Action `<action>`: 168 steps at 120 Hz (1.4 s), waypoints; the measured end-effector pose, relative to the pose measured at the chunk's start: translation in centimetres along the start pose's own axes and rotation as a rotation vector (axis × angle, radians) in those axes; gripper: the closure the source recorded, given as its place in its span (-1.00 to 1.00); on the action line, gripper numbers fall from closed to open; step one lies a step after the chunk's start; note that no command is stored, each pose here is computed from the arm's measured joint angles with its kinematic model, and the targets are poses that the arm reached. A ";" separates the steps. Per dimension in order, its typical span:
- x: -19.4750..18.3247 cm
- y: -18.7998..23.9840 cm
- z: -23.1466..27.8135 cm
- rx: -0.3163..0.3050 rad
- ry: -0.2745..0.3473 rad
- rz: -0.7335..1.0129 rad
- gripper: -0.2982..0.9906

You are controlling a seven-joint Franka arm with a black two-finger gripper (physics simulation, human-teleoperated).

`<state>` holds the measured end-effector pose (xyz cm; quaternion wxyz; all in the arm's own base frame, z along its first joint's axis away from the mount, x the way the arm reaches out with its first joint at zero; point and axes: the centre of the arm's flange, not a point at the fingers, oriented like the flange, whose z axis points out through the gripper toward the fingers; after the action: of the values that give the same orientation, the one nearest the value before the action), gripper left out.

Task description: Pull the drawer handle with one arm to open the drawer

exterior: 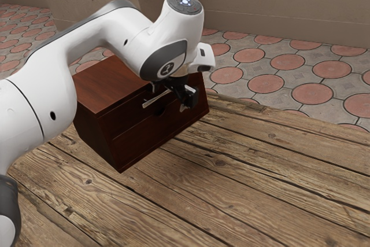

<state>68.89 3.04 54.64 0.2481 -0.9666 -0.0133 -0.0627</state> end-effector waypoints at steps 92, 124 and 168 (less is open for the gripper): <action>0.4 0.4 1.3 -0.009 0.000 -0.002 -0.33; 0.3 0.4 0.6 -0.010 0.008 -0.006 0.21; 0.2 0.8 -0.2 -0.007 0.014 -0.003 0.64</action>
<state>69.09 2.25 54.48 0.2446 -0.9670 -0.0129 -0.0697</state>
